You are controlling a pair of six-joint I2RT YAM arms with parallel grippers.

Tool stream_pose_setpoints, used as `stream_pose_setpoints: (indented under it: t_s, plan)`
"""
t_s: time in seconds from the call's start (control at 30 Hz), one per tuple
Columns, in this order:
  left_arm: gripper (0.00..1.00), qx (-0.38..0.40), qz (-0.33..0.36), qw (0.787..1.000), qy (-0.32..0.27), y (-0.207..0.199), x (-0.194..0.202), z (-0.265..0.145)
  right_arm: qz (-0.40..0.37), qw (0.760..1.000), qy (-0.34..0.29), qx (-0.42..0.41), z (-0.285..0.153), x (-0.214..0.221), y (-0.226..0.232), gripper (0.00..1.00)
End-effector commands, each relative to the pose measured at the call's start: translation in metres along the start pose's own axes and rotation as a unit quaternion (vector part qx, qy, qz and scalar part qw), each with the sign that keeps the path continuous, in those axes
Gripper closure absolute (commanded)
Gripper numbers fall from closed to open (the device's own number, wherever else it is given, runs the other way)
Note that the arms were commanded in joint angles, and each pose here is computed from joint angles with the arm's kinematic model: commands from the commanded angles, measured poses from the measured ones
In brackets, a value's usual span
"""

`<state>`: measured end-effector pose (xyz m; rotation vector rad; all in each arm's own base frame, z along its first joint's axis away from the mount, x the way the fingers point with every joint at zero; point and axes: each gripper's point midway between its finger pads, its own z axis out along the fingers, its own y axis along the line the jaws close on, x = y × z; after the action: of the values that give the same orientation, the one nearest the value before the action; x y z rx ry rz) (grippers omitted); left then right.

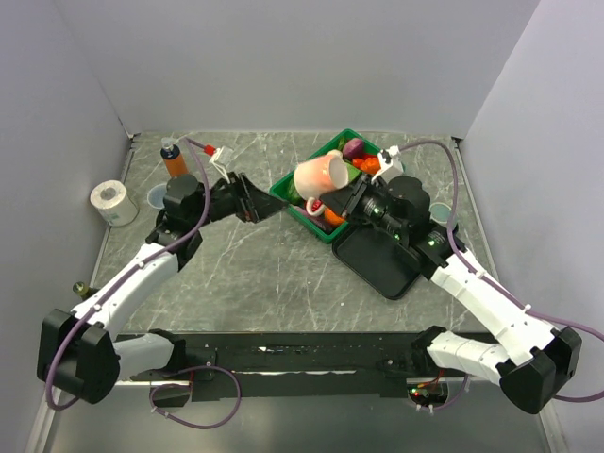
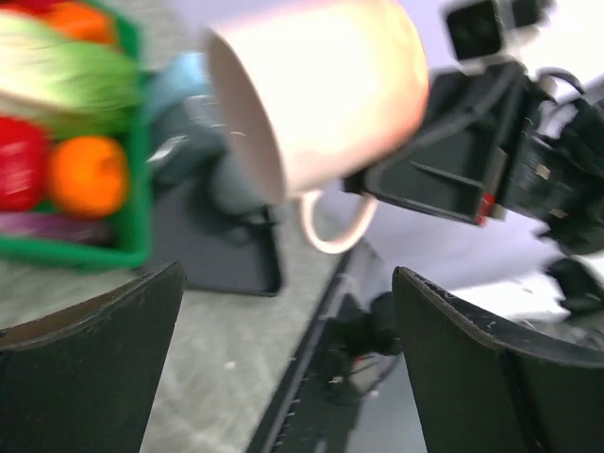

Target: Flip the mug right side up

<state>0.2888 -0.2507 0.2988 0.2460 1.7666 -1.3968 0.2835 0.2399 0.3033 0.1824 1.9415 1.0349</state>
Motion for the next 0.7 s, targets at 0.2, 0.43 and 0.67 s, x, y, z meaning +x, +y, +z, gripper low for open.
stream_pose_setpoints:
  t_s: [0.2,0.43,0.67]
  plan:
    - [0.04,0.172,0.01,0.982,-0.079,-0.108,-0.036,-0.003,-0.027,0.946,-0.106,-0.306,-0.059,-0.074,0.155,1.0]
    - [0.04,0.235,-0.017,0.969,-0.07,-0.134,-0.037,0.002,-0.027,0.933,-0.098,-0.345,-0.069,-0.071,0.168,1.0]
    - [0.13,0.268,-0.021,0.961,-0.06,-0.153,-0.039,0.005,-0.028,0.925,-0.092,-0.367,-0.076,-0.066,0.172,1.0]
